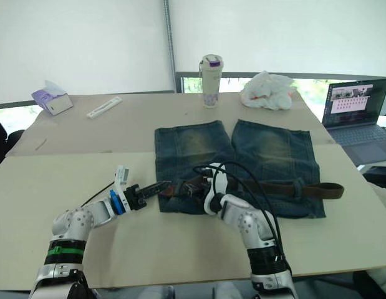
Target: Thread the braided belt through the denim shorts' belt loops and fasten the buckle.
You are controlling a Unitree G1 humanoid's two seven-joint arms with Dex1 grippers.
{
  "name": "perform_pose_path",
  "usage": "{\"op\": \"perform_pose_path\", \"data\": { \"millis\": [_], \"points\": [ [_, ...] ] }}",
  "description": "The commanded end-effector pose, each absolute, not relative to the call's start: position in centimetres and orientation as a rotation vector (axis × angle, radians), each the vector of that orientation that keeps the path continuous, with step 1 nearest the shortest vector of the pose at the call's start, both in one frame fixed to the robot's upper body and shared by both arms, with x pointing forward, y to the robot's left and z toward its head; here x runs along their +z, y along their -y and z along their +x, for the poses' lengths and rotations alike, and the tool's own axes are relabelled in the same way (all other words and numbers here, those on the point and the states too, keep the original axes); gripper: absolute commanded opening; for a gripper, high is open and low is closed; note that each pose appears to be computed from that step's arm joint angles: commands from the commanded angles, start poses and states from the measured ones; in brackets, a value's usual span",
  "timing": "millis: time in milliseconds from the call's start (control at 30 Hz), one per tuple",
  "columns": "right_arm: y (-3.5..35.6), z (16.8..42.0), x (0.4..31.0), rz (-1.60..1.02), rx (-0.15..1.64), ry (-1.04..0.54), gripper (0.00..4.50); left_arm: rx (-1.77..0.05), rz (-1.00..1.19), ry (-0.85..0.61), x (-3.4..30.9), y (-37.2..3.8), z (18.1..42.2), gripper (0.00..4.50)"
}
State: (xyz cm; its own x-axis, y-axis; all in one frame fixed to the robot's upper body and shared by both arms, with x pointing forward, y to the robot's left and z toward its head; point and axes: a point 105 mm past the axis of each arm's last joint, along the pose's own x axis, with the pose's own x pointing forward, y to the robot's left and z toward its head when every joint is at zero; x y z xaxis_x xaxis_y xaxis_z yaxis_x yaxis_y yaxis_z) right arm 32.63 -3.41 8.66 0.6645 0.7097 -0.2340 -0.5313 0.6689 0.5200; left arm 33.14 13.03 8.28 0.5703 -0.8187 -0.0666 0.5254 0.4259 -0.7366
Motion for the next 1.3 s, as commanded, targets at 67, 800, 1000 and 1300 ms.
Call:
{"op": "perform_pose_path", "data": {
  "millis": [67, 800, 1000, 1300],
  "points": [
    [3.2, 32.6, 8.6, 0.436, 0.73, -0.434, 0.0, -0.866, -0.656, -0.559, 6.9, -13.2, 33.3, 4.47],
    [2.7, 32.0, 9.3, 0.445, 0.778, -0.418, 0.0, -0.909, -0.678, -0.522, 8.3, -13.6, 33.5, 0.02],
    [2.8, 30.3, 11.0, 0.448, 0.926, -0.406, 1.47, -0.893, -0.67, -0.521, 8.0, -13.8, 33.4, 0.0],
    [9.2, 25.5, 15.1, 0.181, 1.145, -0.339, 3.85, -0.915, -0.581, -0.499, 9.3, -15.4, 32.6, 0.0]
  ]
}}
